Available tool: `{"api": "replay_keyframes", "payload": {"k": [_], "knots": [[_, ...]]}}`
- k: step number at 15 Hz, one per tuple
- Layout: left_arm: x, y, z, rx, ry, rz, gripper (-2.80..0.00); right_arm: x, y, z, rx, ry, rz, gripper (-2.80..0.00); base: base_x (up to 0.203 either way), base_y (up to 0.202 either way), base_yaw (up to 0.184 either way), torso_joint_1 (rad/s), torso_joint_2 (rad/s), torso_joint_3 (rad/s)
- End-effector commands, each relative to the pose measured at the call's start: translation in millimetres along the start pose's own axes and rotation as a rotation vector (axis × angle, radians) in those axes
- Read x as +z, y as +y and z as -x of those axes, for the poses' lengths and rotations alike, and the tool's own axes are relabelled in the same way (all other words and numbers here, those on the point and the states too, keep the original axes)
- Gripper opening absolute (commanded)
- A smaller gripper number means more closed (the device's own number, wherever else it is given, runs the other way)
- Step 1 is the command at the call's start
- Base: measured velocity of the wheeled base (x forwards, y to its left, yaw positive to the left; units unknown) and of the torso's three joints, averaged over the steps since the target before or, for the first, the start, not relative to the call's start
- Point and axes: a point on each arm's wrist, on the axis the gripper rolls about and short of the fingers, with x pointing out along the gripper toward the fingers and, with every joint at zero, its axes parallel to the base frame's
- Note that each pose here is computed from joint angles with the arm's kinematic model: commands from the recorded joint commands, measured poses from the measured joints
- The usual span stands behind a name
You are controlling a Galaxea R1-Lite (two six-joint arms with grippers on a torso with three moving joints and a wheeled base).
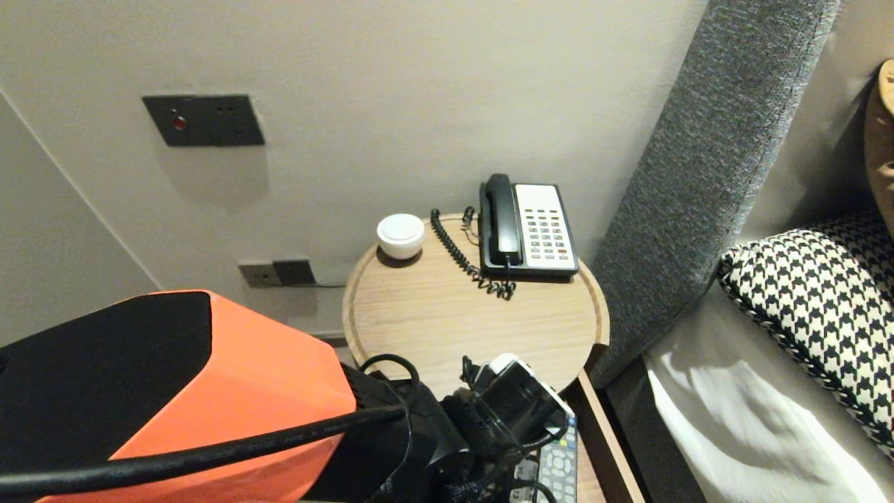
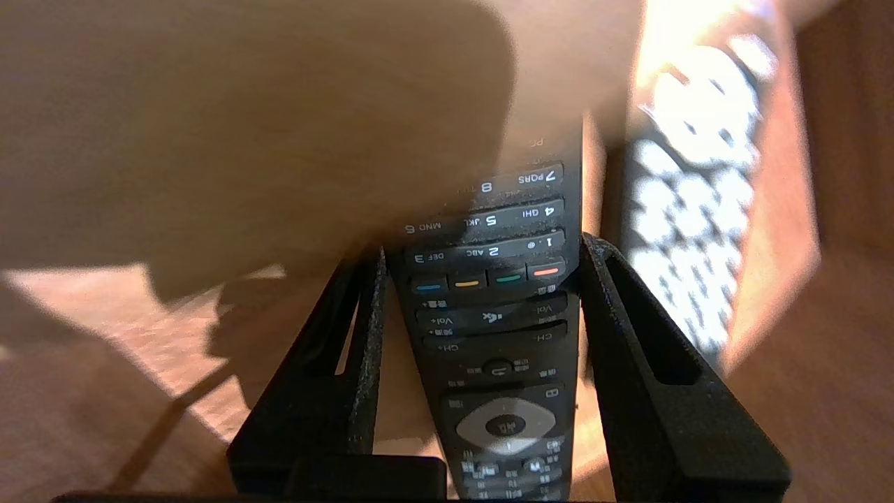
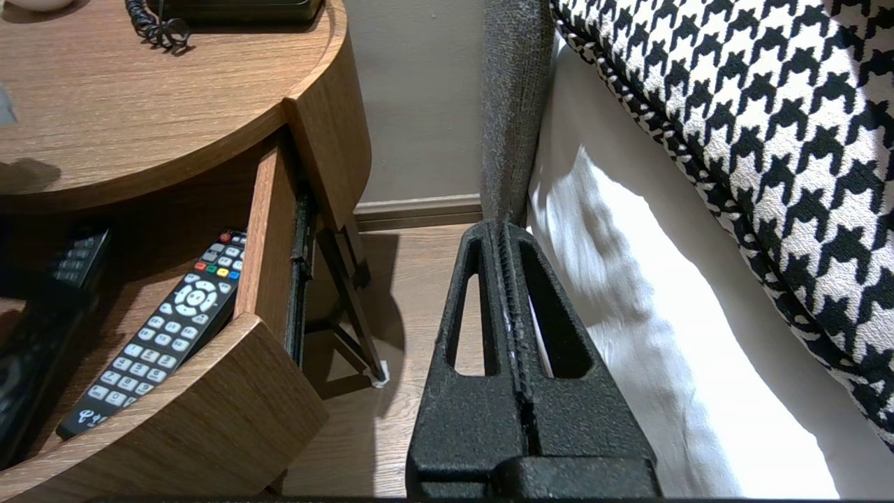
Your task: Take the remote control out of the drawer one by one and place them on the table
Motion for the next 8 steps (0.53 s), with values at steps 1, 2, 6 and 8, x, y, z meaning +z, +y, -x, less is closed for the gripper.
{"api": "replay_keyframes", "payload": {"k": [1, 2, 6, 8], "knots": [[0.8, -2.4, 3.5, -0.026, 0.002, -0.026, -2.8, -11.3, -0.2, -2.1, 0.0, 0.04, 0.0, -2.8, 0.0, 0.0, 0.0, 0.0, 0.0, 0.0], [0.9, -2.7, 3.2, -0.028, 0.003, -0.042, -2.8, -11.3, -0.2, -2.1, 0.0, 0.04, 0.0, -2.8, 0.0, 0.0, 0.0, 0.0, 0.0, 0.0], [3.5, -6.8, 4.8, -0.081, 0.011, -0.142, -2.8, -11.3, -0.2, -2.1, 0.0, 0.04, 0.0, -2.8, 0.0, 0.0, 0.0, 0.0, 0.0, 0.0], [6.7, -10.5, 6.8, -0.112, 0.008, -0.153, -2.8, -11.3, -0.2, -2.1, 0.0, 0.04, 0.0, -2.8, 0.0, 0.0, 0.0, 0.0, 0.0, 0.0]]}}
